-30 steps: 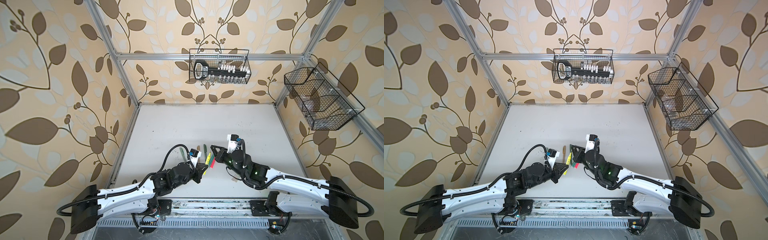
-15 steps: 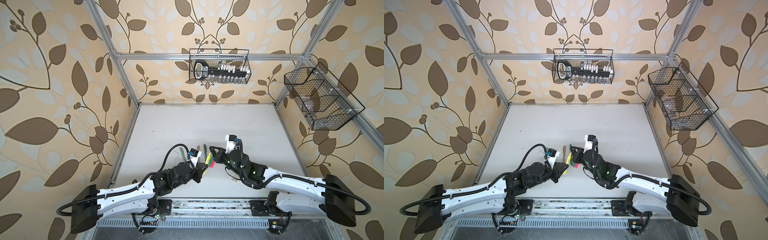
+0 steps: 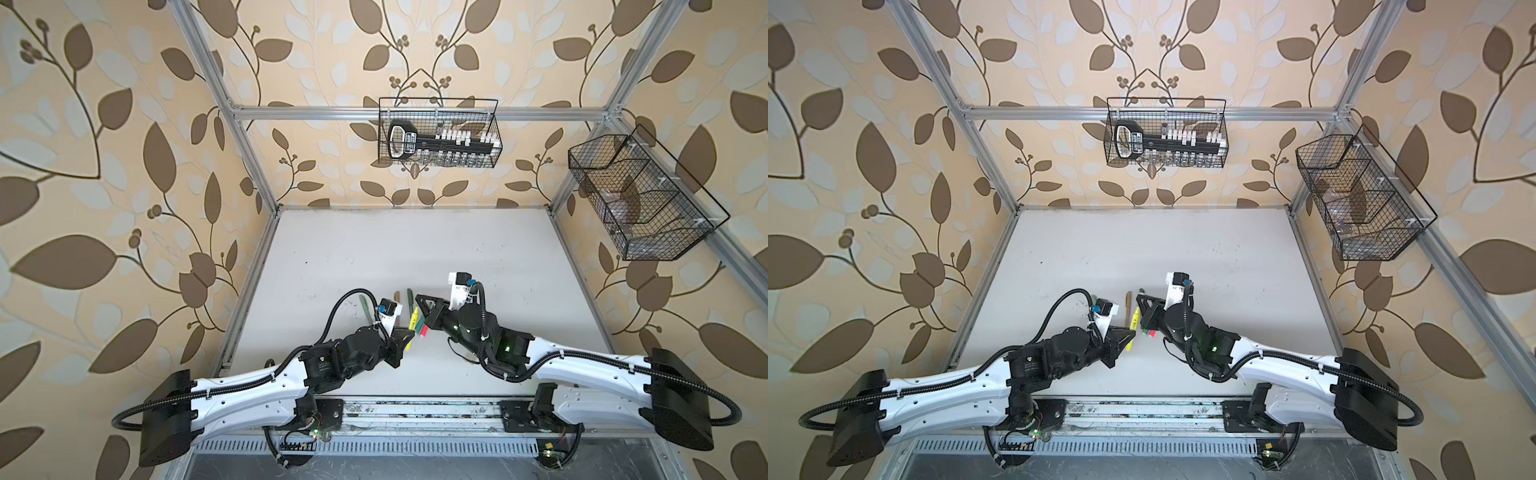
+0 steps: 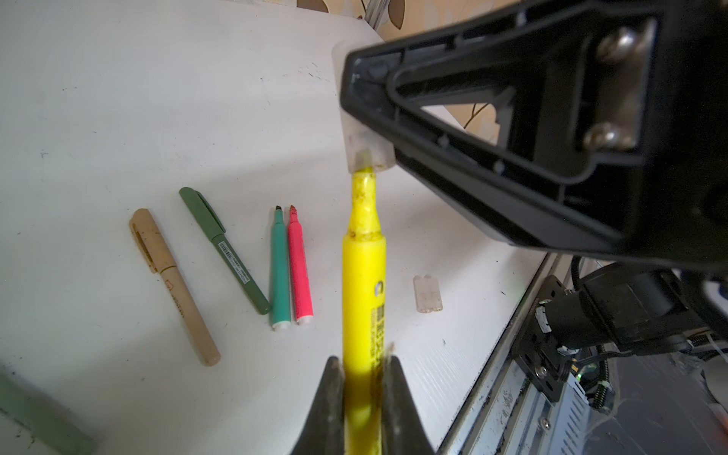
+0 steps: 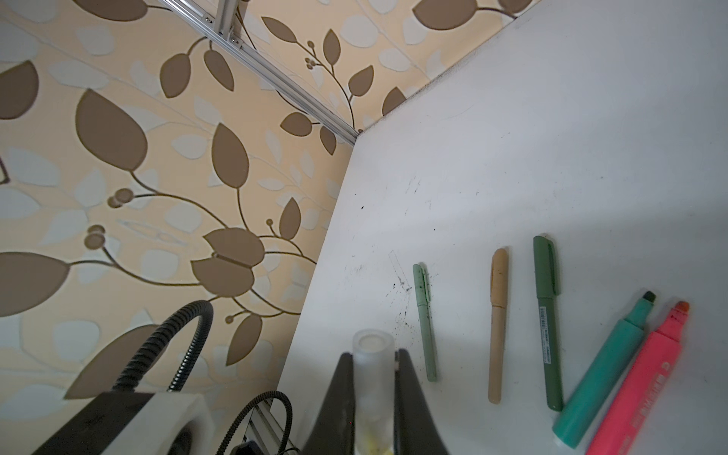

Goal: Insert pens into pen caps
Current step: Put on the pen cap to the pen.

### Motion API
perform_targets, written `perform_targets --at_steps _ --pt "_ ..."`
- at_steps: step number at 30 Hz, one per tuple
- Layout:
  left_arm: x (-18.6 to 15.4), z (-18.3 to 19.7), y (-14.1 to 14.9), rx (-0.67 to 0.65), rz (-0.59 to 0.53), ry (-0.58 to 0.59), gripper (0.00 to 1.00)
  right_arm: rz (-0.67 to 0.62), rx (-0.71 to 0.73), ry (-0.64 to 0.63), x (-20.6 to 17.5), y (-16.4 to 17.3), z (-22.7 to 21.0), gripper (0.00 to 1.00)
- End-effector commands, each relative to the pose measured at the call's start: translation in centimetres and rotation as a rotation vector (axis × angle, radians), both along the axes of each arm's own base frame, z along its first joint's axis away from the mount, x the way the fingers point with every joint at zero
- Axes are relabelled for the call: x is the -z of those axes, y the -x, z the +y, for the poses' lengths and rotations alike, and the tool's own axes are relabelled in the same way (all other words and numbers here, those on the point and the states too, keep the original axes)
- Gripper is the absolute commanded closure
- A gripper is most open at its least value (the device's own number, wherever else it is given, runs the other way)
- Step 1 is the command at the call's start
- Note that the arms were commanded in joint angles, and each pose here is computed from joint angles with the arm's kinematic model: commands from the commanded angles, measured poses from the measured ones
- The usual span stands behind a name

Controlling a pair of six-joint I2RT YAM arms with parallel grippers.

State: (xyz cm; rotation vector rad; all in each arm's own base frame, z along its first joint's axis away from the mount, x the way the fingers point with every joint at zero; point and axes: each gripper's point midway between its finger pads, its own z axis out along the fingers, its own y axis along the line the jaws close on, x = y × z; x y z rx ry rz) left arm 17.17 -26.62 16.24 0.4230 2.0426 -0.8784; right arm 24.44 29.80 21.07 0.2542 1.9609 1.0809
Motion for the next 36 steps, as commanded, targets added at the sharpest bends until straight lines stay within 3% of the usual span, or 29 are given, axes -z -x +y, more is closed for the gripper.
perform_targets --at_steps 1,11,18,28,36 --pt "-5.1 0.2 -1.6 -0.075 -0.103 0.108 1.00 0.033 -0.039 0.013 1.3 0.9 0.9 1.00" --pt "-6.3 -0.3 -1.2 -0.030 -0.133 0.104 1.00 0.016 -0.035 0.032 1.3 0.8 0.8 1.00" --pt "-6.8 1.4 -2.7 -0.155 -0.145 0.091 1.00 0.004 -0.061 -0.009 0.7 2.0 1.2 1.00" --pt "-9.3 1.1 -2.3 -0.121 -0.130 0.203 1.00 -0.040 -0.067 -0.059 0.4 2.9 1.0 0.97" --pt "-9.6 1.4 -2.4 -0.122 -0.136 0.208 1.00 -0.077 -0.087 -0.099 -0.9 3.3 0.8 0.77"
